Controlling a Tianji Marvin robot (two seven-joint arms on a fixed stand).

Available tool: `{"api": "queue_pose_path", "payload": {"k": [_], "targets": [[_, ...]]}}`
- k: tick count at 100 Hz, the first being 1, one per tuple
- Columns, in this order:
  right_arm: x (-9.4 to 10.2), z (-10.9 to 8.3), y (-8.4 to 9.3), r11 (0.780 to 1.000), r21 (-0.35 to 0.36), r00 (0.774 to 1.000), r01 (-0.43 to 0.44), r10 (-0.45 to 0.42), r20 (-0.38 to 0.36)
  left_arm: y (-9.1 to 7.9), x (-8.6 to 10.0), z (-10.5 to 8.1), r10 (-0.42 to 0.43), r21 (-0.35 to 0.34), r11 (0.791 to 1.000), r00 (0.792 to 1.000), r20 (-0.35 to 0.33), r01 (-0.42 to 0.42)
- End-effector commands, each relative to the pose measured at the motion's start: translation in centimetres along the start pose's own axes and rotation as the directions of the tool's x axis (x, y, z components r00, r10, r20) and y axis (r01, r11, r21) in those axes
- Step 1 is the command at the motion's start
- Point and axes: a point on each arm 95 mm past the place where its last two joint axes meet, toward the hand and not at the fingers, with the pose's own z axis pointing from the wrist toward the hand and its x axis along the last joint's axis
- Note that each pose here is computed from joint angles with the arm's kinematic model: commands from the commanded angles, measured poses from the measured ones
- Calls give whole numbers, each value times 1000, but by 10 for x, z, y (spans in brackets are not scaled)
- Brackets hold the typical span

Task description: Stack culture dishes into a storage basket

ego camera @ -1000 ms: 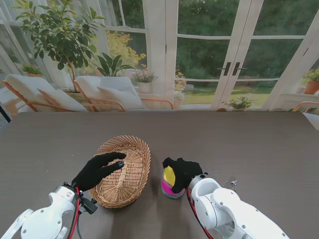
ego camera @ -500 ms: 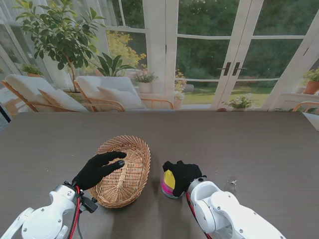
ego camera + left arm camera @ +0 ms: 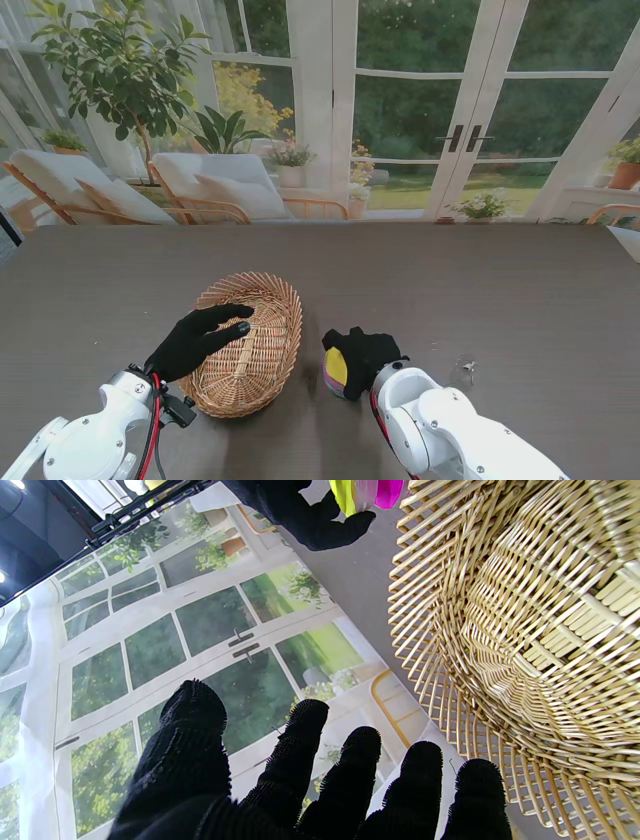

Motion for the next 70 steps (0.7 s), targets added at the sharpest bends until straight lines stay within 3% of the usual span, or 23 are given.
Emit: {"api": "queue_pose_path", "payload": {"k": [1, 70], "targets": [[2, 1, -2, 1000, 10, 1000, -2, 2, 0, 3, 0, 0, -5, -19, 1000, 1000, 3, 5], [1, 9, -7, 999, 37, 999, 35, -35, 4, 3, 0, -1, -5, -23, 1000, 1000, 7, 6]]}}
